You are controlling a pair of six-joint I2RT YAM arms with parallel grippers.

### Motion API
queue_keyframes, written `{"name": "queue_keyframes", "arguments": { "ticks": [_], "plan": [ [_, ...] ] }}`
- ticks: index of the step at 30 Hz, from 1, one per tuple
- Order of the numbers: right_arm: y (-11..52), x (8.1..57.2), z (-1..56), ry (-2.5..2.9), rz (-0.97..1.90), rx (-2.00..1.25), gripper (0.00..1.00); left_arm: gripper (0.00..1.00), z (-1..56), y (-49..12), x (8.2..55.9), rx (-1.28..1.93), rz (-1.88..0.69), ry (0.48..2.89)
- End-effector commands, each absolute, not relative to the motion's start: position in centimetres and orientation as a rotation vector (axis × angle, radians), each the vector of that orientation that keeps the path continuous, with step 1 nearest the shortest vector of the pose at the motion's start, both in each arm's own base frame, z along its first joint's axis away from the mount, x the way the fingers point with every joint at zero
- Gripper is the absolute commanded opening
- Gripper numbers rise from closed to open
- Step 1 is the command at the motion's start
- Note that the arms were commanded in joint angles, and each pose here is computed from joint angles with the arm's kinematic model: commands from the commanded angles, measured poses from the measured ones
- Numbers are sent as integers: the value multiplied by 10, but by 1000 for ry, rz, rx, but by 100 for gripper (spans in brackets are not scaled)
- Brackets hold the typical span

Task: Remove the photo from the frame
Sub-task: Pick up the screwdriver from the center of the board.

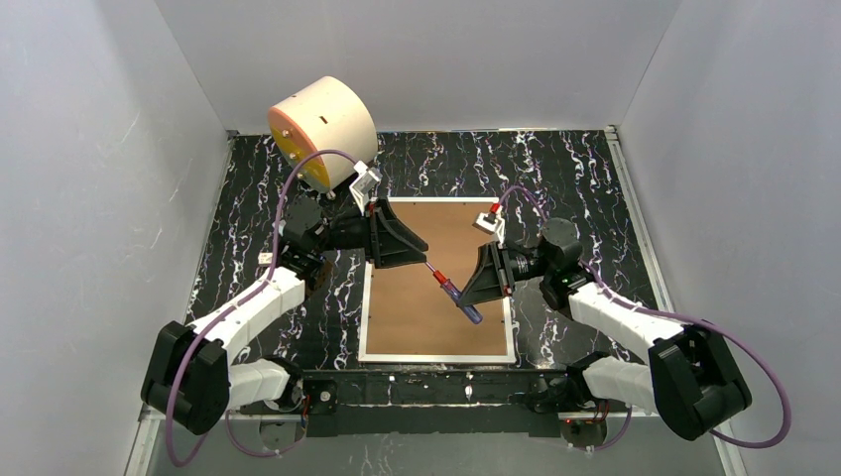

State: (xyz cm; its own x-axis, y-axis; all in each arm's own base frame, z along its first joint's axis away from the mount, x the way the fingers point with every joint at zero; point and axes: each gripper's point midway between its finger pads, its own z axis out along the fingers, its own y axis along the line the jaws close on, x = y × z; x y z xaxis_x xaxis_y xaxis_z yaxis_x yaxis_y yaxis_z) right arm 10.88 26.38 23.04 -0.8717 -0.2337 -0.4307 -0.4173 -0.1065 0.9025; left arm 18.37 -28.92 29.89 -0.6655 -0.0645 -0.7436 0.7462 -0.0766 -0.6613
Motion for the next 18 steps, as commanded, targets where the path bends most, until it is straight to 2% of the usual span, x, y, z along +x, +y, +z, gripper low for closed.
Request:
{"name": "queue_keyframes", "arguments": {
  "ticks": [1,4,9,14,16,18],
  "plan": [
    [269,119,233,1999,2120,-634,1,55,319,-285,163,855,-1808,1516],
    [270,121,234,1993,2126,-614,1,53,319,-285,162,854,-1813,1519],
    [272,125,237,1986,2135,-586,1,37,315,-287,162,842,-1819,1534],
    [274,128,236,1981,2130,-562,1,7,312,-288,165,830,-1814,1540],
    [274,129,236,1976,2128,-551,1,0,311,-288,166,821,-1814,1547],
    [275,130,235,1979,2127,-537,1,0,309,-289,171,787,-1805,1558]
  ]
}}
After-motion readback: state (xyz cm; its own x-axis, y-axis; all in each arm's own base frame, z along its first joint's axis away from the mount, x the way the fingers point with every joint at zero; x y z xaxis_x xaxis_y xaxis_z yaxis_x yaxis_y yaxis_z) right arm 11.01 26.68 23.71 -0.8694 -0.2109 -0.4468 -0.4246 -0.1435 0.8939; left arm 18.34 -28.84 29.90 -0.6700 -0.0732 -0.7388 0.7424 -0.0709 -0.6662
